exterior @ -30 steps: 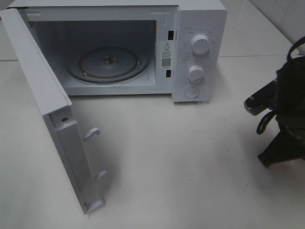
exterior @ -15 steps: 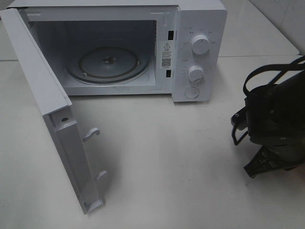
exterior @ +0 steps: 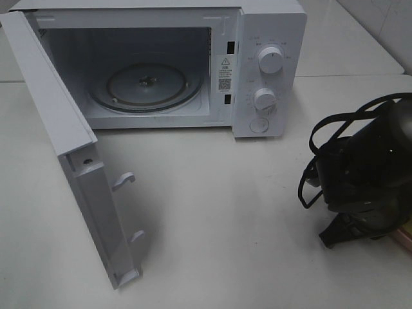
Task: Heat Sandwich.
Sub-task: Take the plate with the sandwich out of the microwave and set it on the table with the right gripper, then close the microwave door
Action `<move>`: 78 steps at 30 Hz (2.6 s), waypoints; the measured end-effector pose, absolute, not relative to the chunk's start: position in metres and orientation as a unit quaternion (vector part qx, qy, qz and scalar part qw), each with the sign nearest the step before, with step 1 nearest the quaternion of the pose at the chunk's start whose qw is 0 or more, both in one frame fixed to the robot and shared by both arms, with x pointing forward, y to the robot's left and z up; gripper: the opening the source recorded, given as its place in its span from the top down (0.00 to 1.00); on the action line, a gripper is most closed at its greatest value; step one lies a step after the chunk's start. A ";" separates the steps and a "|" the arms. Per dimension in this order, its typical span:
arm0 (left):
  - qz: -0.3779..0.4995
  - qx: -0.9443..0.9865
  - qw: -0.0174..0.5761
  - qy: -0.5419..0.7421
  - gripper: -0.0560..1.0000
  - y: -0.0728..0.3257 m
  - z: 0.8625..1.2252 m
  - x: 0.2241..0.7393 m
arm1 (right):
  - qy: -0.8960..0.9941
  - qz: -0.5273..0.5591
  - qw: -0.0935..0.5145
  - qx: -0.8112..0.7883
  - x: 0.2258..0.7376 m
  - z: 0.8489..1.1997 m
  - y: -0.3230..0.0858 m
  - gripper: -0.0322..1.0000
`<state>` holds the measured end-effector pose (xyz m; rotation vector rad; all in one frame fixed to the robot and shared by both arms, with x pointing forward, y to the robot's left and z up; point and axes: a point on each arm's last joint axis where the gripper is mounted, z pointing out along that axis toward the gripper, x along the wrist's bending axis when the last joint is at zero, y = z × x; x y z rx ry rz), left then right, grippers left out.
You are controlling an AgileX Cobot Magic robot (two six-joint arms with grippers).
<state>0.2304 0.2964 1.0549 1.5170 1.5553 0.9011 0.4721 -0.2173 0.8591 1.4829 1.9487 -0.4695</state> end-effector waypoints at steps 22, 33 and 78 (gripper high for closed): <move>0.354 0.595 0.385 0.610 0.02 0.296 1.055 0.230 | 0.747 -0.180 0.305 0.563 0.470 0.870 -0.217 0.54; 0.354 0.595 0.385 0.610 0.02 0.296 1.055 0.230 | 0.794 -0.138 0.279 0.522 0.463 0.915 -0.215 0.23; 0.354 0.595 0.385 0.610 0.02 0.296 1.055 0.230 | 0.832 0.199 0.209 0.474 0.355 1.092 -0.242 0.21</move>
